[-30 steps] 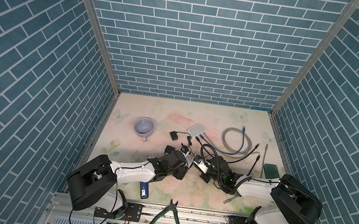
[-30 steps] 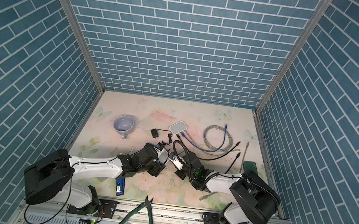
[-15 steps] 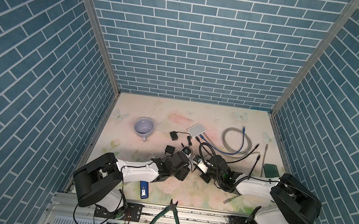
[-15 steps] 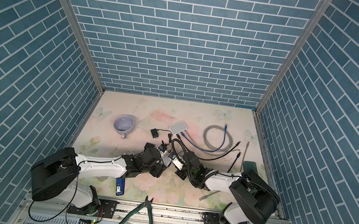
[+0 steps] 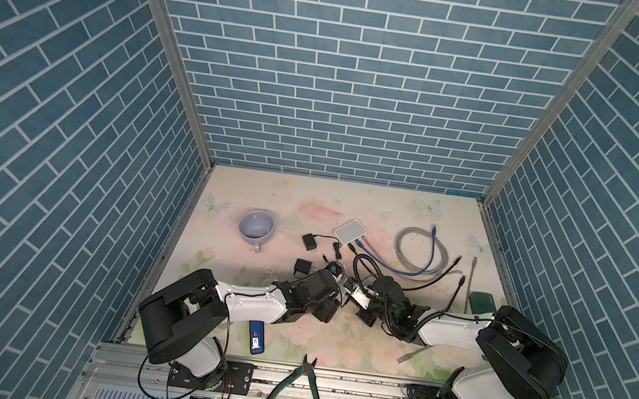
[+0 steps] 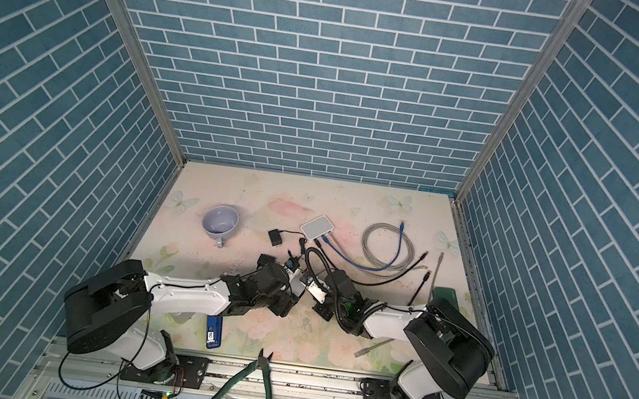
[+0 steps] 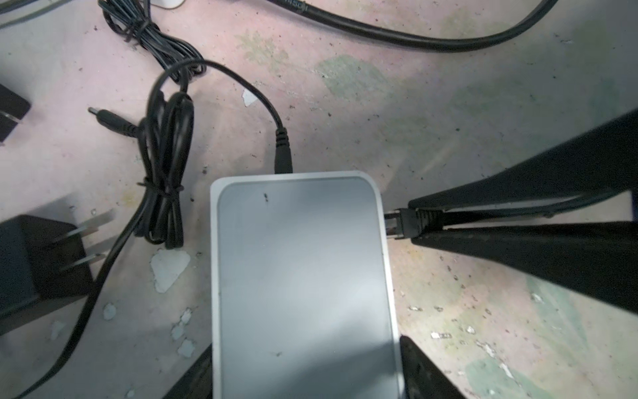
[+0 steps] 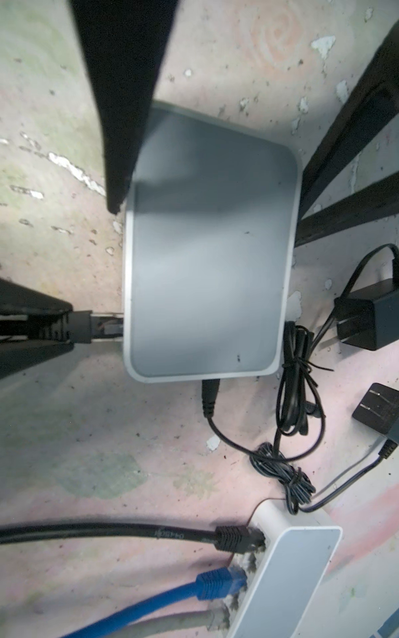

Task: Insert the plug into the switch port

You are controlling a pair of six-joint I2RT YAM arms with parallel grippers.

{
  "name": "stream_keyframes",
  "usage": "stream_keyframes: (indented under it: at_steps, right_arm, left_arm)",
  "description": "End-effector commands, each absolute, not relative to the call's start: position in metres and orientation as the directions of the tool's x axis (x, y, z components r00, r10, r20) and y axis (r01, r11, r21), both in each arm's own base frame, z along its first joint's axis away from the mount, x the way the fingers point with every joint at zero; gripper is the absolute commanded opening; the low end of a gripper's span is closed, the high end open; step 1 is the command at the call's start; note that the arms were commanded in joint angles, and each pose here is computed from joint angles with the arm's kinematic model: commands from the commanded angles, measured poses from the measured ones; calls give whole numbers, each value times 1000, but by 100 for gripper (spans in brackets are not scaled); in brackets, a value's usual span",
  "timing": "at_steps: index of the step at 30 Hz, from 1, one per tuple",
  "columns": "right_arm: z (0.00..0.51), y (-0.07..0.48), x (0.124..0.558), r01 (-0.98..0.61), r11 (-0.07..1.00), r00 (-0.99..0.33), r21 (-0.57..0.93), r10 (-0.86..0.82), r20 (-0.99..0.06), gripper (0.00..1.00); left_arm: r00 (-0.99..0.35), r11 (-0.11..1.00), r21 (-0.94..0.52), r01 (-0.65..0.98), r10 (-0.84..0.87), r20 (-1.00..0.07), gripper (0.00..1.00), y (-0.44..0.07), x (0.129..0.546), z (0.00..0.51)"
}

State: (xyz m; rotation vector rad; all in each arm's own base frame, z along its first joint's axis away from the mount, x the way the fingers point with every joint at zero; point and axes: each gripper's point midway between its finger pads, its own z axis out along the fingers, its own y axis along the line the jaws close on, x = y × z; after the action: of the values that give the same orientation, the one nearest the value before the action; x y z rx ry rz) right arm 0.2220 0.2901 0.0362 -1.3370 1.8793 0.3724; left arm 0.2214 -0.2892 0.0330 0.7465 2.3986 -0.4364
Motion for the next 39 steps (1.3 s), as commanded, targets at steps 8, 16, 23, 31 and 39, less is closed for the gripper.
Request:
stream_keyframes:
  at_steps: [8, 16, 23, 31, 39]
  right_arm:
    - [197, 366, 262, -827, 430, 235, -362, -320, -918, 0]
    - [164, 343, 271, -793, 465, 183, -394, -435, -882, 3]
    - [159, 325, 278, -764, 508, 144, -398, -467, -872, 12]
    - [145, 296, 279, -738, 545, 81, -397, -513, -855, 23]
    - [138, 262, 274, -713, 572, 34, -406, -550, -835, 36]
  left_arm:
    - [-460, 376, -315, 872, 407, -789, 62, -389, 153, 118]
    - [-515, 643, -185, 744, 373, -772, 63, -344, 203, 109]
    - [-588, 768, -128, 627, 359, -725, 64, -305, 220, 80]
    - [-691, 838, -132, 530, 337, -639, 64, -280, 229, 46]
    - [-733, 854, -139, 501, 334, -592, 64, -277, 234, 33]
